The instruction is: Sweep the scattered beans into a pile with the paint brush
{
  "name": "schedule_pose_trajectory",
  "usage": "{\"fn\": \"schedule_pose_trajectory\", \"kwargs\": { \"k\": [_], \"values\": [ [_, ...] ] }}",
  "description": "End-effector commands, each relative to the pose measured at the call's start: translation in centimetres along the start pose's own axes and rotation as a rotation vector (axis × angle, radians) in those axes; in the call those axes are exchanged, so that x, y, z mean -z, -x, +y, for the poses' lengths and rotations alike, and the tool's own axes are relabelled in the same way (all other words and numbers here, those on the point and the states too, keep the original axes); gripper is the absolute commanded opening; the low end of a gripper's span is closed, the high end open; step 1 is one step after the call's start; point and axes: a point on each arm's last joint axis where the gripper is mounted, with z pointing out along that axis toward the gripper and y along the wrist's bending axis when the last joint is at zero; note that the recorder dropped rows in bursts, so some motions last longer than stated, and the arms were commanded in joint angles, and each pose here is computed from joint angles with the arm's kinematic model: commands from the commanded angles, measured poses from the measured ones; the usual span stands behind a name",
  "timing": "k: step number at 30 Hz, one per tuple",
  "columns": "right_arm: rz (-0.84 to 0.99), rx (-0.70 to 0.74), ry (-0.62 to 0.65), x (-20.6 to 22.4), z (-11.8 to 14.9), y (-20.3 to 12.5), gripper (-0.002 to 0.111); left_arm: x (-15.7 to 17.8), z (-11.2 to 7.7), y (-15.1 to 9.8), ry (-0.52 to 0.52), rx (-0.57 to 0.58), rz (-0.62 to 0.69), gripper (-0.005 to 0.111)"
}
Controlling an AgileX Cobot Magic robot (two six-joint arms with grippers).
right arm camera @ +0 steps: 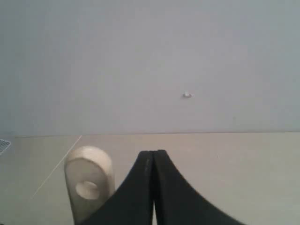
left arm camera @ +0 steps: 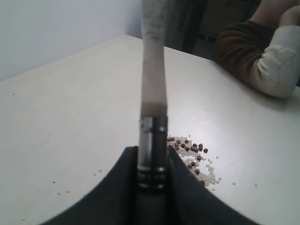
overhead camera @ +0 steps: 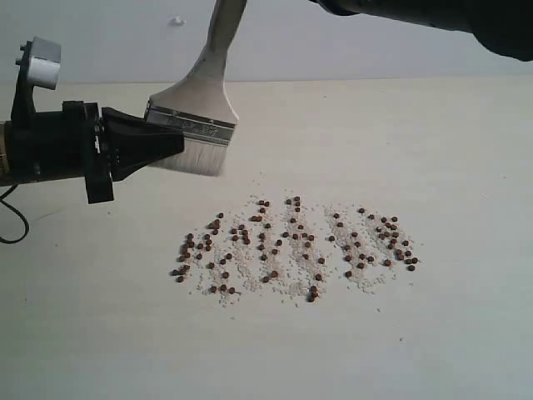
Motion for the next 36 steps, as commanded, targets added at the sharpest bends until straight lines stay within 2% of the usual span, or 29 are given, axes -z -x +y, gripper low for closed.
{"fn": "schedule_pose_trajectory", "kwargs": {
  "k": [1,20,27,36],
  "values": [
    [-0.021,0.004,0.017,0.03,0.37,0.23,0.0,-0.14,-0.07,0.2,-0.006,0.0,-0.022,0.0],
    [-0.02,-0.018,0.022,0.03,0.54,0.16,0.0,-0.14,-0.05,0.22,-0.003,0.001,-0.024,0.0],
    [-0.014,0.126,0.06,0.06,1.18,-0.08,0.0,-0.14,-0.05,0.22,-0.003,0.001,-0.024,0.0],
    [-0.015,0.146,0.064,0.06,1.22,-0.08,0.0,-0.14,-0.06,0.21,-0.004,0.0,-0.023,0.0]
  ]
}}
